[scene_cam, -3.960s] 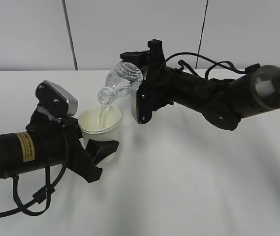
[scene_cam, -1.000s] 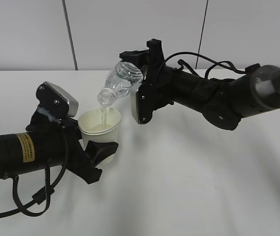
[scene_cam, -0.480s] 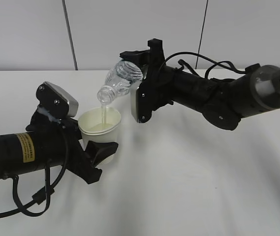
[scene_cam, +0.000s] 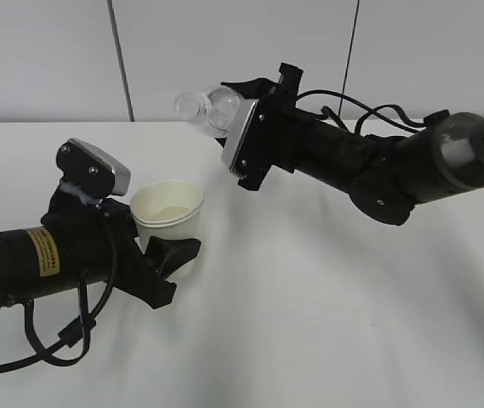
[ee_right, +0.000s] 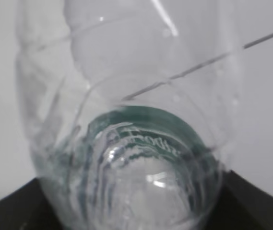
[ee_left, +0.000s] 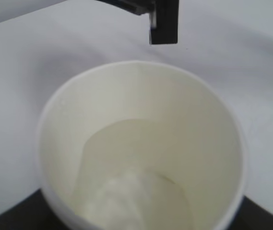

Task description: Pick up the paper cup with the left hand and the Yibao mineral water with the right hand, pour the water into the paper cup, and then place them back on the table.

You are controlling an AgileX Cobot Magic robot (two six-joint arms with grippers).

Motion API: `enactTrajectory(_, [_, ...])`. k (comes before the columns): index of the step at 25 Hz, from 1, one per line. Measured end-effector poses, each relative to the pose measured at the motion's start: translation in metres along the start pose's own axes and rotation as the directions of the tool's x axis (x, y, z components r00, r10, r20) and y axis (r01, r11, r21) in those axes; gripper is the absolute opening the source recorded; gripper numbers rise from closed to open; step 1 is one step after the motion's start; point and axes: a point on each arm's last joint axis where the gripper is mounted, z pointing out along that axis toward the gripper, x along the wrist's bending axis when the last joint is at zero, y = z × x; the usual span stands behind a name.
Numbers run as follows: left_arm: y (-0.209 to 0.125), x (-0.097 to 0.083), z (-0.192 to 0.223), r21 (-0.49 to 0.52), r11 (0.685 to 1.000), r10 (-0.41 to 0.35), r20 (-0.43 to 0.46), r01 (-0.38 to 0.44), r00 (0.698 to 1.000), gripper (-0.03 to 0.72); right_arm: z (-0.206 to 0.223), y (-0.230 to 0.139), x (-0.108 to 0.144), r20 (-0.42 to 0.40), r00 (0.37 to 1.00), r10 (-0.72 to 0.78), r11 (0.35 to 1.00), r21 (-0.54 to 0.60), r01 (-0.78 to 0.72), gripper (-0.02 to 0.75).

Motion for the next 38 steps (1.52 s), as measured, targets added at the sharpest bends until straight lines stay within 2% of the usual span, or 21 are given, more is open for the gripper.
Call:
enactTrajectory(3, [0.000, 0.001, 0.000, -0.004, 1.000, -0.019, -0.016, 0.018, 1.000, 0.413, 0.000, -0.003, -0.003, 0.033, 0.977, 0.211, 0.977, 0.022, -0.212, 0.470])
enactTrajectory(7, [0.001, 0.006, 0.000, -0.018, 0.999, -0.041, -0.069, 0.040, 0.997, 0.413, -0.001, -0.007, -0.006, 0.092, 0.900, 0.425, 0.902, 0.038, -0.430, 0.470])
enactTrajectory(13, [0.004, 0.015, 0.000, -0.092, 0.994, -0.066, -0.148, 0.053, 0.987, 0.413, -0.015, -0.010, -0.005, 0.172, 0.773, 0.611, 0.776, 0.062, -0.627, 0.470])
enactTrajectory(19, [-0.013, 0.037, 0.009, -0.092, 0.991, -0.116, -0.210, 0.098, 0.971, 0.413, -0.040, -0.012, -0.002, 0.256, 0.686, 0.681, 0.688, 0.096, -0.719, 0.470])
enactTrajectory(28, [-0.026, 0.077, 0.028, -0.121, 0.983, -0.165, -0.292, 0.135, 0.942, 0.413, -0.073, -0.018, 0.016, 0.332, 0.615, 0.715, 0.609, 0.137, -0.781, 0.470])
enactTrajectory(32, [-0.032, 0.088, 0.039, -0.112, 0.988, -0.137, -0.311, 0.107, 0.940, 0.413, -0.083, -0.019, 0.024, 0.339, 0.600, 0.724, 0.590, 0.145, -0.794, 0.470])
enactTrajectory(38, [-0.042, 0.094, 0.056, -0.097, 0.991, -0.118, -0.312, 0.091, 0.943, 0.413, -0.087, -0.020, 0.027, 0.342, 0.590, 0.732, 0.579, 0.144, -0.802, 0.470])
